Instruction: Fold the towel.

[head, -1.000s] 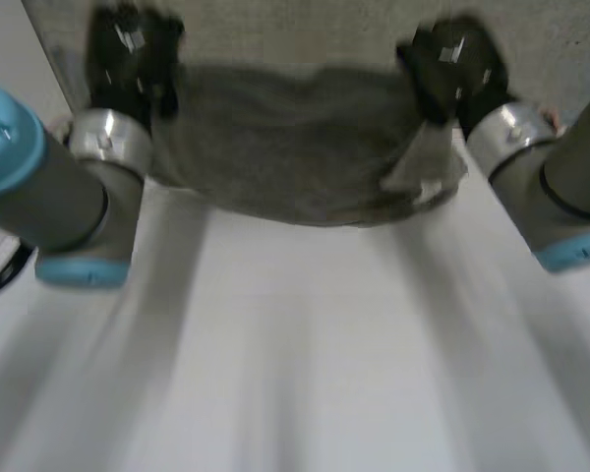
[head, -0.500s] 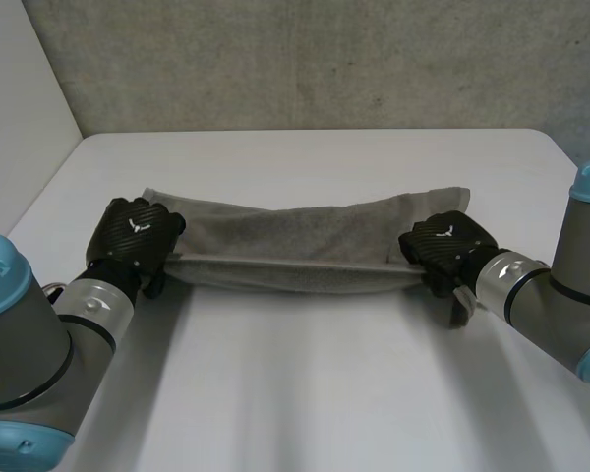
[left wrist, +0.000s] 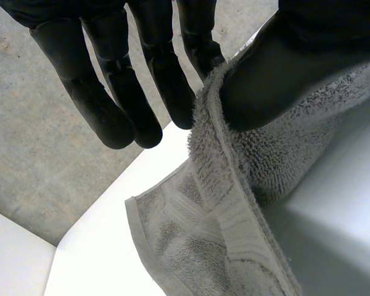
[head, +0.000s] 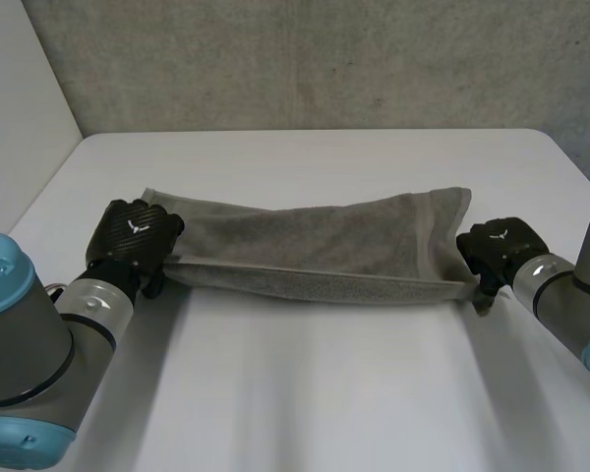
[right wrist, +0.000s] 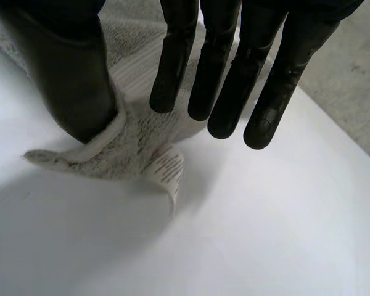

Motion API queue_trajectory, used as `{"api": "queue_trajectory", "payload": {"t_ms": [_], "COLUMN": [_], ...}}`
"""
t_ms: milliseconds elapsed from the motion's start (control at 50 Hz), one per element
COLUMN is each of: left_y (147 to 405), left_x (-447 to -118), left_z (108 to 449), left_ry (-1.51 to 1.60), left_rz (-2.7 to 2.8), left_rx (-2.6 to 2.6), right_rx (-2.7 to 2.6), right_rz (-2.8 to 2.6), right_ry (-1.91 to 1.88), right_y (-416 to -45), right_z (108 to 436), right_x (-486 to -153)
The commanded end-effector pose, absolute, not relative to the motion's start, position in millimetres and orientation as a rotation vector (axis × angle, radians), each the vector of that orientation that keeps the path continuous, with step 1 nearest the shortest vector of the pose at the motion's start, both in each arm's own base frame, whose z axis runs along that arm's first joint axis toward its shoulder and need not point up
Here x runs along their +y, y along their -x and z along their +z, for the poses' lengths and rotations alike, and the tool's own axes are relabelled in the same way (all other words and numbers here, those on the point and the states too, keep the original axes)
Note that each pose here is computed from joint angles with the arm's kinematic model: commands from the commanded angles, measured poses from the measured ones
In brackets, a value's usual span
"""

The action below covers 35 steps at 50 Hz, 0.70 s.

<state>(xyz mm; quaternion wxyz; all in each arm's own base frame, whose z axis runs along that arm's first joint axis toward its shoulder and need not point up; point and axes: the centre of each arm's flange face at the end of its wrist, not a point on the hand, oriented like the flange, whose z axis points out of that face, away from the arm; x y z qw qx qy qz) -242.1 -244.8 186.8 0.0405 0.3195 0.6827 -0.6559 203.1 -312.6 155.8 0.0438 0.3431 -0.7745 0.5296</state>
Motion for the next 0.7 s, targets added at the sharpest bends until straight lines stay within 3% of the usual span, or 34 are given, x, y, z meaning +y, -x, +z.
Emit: {"api": "queue_trajectory", "payload": {"t_ms": [20, 140, 240, 700], "left_y": [242, 241, 241, 209], "left_x": [-244, -242, -240, -236], "left_z": [186, 182, 167, 130], "left_ry": [-0.980, -0.988, -1.015, -0.966], "left_rz": [-2.004, -1.989, -1.929, -1.708], "left_rx": [2.095, 2.108, 2.153, 2.285], "right_rx": [-2.419, -2.410, -2.307, -2.304], "right_rz": [1.565, 1.625, 1.765, 1.757], "right_ry": [-1.064, -1.081, -1.045, -1.016], "right_y": [-200, -202, -196, -186], "right_z": [151, 160, 194, 195], "right_x": [-311, -311, -311, -315]}}
